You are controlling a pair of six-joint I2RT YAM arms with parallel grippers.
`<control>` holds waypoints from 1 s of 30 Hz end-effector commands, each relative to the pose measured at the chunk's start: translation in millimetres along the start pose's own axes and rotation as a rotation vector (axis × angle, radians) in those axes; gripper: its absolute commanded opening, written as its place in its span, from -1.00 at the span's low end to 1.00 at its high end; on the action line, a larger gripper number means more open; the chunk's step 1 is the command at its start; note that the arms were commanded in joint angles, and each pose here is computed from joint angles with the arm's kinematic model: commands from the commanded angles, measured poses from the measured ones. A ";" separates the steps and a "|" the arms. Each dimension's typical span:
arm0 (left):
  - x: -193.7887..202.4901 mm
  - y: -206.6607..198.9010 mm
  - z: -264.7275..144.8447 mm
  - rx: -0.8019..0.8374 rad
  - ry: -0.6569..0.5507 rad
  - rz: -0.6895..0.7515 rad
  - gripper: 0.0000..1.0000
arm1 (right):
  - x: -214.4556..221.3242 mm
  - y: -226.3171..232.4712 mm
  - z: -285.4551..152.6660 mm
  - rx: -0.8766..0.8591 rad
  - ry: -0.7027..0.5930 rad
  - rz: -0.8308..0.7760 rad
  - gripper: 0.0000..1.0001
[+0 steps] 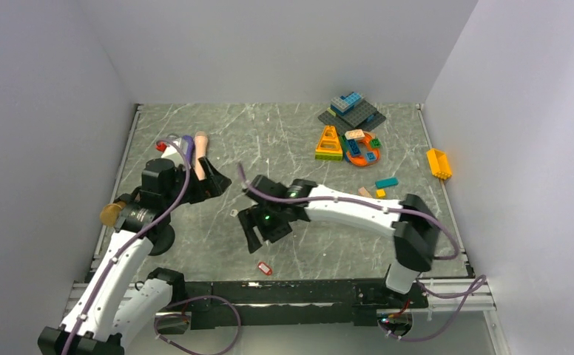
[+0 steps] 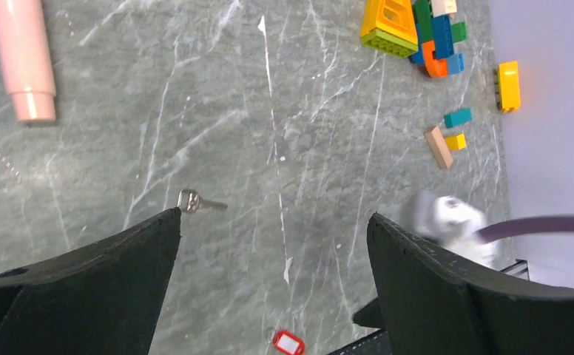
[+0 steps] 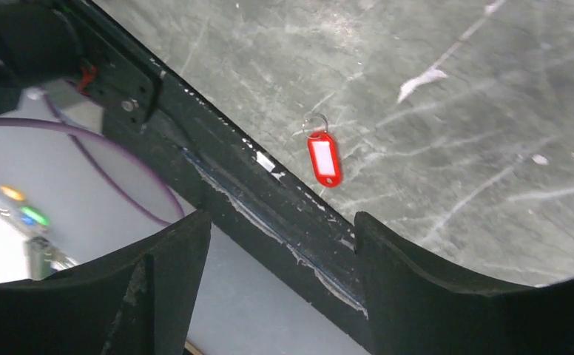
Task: Remove the keys from the keyring
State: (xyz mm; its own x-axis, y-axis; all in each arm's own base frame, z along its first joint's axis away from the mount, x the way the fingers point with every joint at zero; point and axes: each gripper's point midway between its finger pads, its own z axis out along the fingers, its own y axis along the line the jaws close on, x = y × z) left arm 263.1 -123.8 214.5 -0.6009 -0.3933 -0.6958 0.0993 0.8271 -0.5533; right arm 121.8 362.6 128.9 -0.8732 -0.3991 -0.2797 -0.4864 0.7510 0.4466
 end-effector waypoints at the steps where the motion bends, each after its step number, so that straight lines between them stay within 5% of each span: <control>1: 8.3 11.6 -17.4 -0.068 0.019 -0.006 0.99 | 21.9 4.0 23.9 0.140 0.114 -0.180 0.50; 17: -2.8 5.3 -65.4 -0.087 -0.056 0.022 0.99 | 69.2 -13.2 84.1 0.275 0.174 -0.265 0.52; 30: -23.7 1.0 -106.3 -0.122 -0.177 0.010 0.99 | 60.6 -41.0 106.8 0.369 0.060 -0.268 0.27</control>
State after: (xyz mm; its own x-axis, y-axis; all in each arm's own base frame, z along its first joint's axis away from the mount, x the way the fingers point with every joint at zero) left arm 197.6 -78.3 266.7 -0.4835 -0.4194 -0.7683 0.0267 0.8703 -0.4919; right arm 79.1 360.8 13.9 -0.7250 -0.6510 -0.2247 -0.6781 0.7319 0.0676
